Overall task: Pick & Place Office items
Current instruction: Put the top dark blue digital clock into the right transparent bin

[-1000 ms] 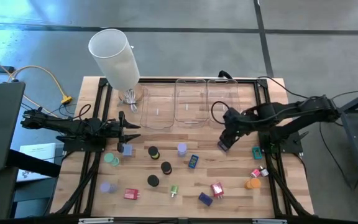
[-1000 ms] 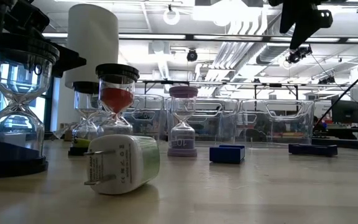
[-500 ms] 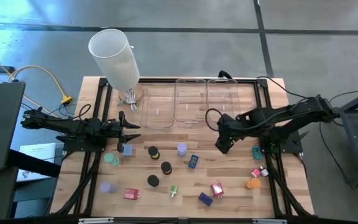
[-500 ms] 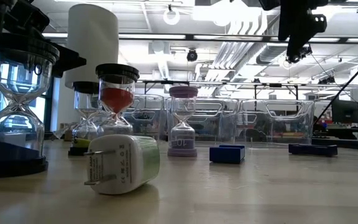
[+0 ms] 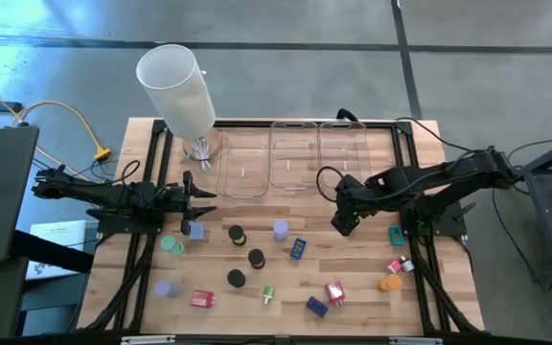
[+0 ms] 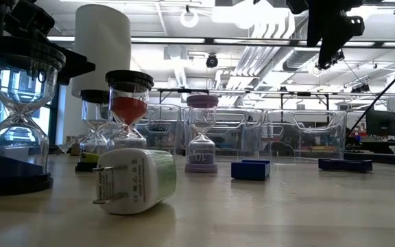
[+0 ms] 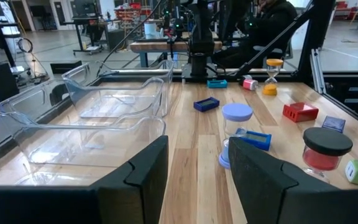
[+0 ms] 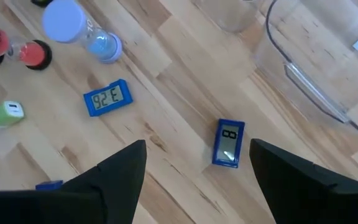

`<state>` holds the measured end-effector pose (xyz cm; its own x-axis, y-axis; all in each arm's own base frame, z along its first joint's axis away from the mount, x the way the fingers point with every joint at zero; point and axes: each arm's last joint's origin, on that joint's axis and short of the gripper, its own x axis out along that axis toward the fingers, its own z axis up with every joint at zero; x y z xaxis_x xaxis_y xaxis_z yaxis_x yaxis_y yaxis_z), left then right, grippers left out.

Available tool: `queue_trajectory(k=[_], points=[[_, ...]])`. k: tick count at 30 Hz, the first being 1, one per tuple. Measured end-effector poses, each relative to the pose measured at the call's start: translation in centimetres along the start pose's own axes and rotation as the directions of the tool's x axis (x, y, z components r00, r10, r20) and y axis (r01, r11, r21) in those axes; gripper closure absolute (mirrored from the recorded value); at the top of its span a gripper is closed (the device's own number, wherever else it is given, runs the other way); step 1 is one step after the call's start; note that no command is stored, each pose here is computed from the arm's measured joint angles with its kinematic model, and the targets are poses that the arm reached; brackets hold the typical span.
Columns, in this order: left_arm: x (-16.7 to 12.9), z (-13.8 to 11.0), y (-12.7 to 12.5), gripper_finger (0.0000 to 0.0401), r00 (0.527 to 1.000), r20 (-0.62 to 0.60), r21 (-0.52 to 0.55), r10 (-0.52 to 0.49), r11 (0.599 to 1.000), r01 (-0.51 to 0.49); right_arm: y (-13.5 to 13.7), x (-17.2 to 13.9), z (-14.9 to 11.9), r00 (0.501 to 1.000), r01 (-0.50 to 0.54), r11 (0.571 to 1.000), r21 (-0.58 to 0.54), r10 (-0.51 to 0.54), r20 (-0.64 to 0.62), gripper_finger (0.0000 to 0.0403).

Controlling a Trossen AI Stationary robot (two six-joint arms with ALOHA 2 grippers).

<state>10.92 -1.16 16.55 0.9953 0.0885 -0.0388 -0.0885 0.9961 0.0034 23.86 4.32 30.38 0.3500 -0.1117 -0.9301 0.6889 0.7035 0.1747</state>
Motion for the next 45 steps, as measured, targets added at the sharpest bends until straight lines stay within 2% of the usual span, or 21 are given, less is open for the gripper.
queue_trajectory(k=[8,18,27,34,45], points=[[0.0,0.0,0.0,0.0238,1.0,0.0,0.0,0.0,1.0,0.0,0.1,0.0,-0.9,0.999,0.042,0.998,0.046,-0.04,-0.034,0.0127],[0.0,0.0,0.0,0.0238,1.0,0.0,0.0,0.0,1.0,0.0,1.1,-0.4,-2.5,0.999,0.04,0.996,0.075,-0.041,0.005,0.0127],[0.0,0.0,0.0,0.0238,1.0,0.0,0.0,-0.001,1.0,0.001,1.5,-0.6,-3.4,0.999,0.037,0.997,0.073,-0.038,0.013,0.0127],[0.0,0.0,0.0,0.0238,1.0,0.0,0.0,-0.002,1.0,0.002,1.3,-0.8,-4.1,0.997,0.078,0.996,0.047,-0.077,-0.017,0.0127],[0.0,0.0,0.0,0.0238,1.0,0.0,0.0,-0.002,1.0,0.002,0.5,1.3,-5.9,0.988,0.15,0.976,0.16,-0.144,-0.047,0.0127]])
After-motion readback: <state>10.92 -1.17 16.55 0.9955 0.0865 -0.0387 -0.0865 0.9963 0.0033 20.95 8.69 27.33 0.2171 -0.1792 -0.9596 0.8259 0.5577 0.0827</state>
